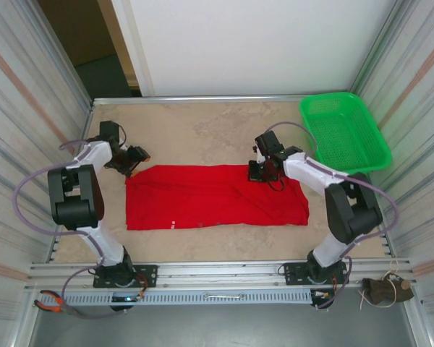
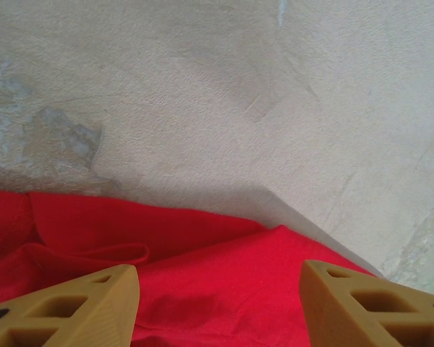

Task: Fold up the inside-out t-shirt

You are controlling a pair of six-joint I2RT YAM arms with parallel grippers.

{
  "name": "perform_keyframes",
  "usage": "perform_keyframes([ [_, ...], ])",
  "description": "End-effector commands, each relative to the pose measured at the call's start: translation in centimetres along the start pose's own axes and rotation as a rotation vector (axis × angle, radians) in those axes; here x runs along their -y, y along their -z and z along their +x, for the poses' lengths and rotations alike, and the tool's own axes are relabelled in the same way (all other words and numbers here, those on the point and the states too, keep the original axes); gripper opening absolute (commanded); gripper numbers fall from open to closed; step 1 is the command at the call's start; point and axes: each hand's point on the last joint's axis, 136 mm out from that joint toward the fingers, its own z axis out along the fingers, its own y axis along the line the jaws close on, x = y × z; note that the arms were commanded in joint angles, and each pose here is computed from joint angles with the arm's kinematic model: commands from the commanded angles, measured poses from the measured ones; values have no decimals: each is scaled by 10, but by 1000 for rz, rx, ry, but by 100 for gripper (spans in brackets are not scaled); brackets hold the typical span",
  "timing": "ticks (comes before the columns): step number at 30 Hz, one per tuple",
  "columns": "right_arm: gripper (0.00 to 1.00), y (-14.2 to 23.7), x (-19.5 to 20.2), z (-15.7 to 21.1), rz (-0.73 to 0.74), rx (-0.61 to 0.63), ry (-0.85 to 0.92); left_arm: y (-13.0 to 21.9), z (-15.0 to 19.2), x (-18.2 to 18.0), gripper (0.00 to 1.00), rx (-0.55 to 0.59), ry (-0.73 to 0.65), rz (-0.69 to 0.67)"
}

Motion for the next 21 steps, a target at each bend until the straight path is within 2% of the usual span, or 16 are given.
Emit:
perform_keyframes([
  [1,0,25,-21,18,-27,8,42,13,1,5,61,24,-14,16],
  [5,0,28,-43,49,-28,-8,67,17,3,7,61,26,-12,30],
  [10,2,22,-74,107,-28,-60,104,19,6,9,61,22,-11,40],
  [11,15,25,-81,121,-28,-78,119,19,7,9,60,22,-10,40],
  [13,34,36,-91,140,-32,-77,160,22,7,10,61,25,-14,45],
  [16,43,58,-76,135,9,-9,127,26,6,13,61,31,-18,53],
  [21,45,63,-2,107,114,43,-96,33,6,18,61,42,-20,67],
])
